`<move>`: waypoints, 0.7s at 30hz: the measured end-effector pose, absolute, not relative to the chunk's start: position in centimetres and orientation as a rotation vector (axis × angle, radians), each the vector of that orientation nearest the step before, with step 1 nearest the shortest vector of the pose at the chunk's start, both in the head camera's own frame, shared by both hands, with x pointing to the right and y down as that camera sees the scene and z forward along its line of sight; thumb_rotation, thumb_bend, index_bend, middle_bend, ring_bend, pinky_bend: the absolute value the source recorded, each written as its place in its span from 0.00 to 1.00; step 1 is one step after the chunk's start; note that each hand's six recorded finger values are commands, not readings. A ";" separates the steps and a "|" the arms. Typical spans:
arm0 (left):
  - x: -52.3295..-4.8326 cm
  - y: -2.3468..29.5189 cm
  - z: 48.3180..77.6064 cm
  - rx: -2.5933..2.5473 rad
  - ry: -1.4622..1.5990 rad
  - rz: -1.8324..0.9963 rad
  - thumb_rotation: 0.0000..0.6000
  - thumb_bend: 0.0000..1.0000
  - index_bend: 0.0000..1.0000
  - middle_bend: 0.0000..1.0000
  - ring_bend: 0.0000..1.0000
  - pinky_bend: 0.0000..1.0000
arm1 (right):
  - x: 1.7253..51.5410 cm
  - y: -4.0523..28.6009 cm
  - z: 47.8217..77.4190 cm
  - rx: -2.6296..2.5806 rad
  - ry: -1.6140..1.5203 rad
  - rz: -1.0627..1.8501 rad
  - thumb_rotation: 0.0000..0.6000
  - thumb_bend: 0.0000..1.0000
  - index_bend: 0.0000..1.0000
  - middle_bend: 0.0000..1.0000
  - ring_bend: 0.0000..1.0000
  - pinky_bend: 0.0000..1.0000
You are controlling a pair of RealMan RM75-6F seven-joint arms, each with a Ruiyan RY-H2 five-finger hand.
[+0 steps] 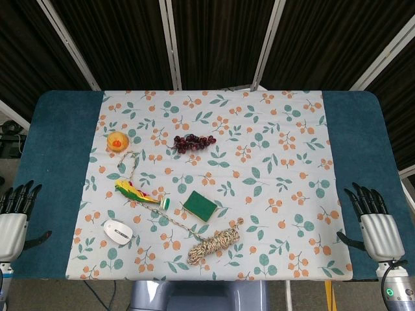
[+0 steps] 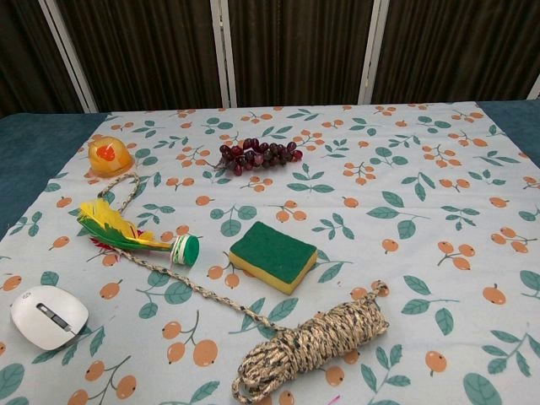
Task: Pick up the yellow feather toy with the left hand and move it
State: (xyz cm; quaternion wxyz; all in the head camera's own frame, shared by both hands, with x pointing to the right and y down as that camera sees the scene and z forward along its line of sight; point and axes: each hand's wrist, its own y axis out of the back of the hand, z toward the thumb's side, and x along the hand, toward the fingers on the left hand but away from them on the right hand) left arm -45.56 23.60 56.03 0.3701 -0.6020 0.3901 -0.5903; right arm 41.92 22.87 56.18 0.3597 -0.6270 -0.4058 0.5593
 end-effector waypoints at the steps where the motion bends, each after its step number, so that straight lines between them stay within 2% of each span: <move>1: -45.5 23.6 56.0 -1.545 1.001 -1.513 1.00 0.04 0.00 0.00 0.00 0.00 | 42.0 22.9 56.2 -1.617 -1.048 1.446 1.00 0.05 0.10 0.00 0.00 0.00; 21: -44.5 23.5 56.1 -1.574 0.982 -1.484 1.00 0.07 0.01 0.00 0.00 0.00 | 42.4 23.2 55.9 -1.601 -1.040 1.468 1.00 0.06 0.11 0.00 0.00 0.00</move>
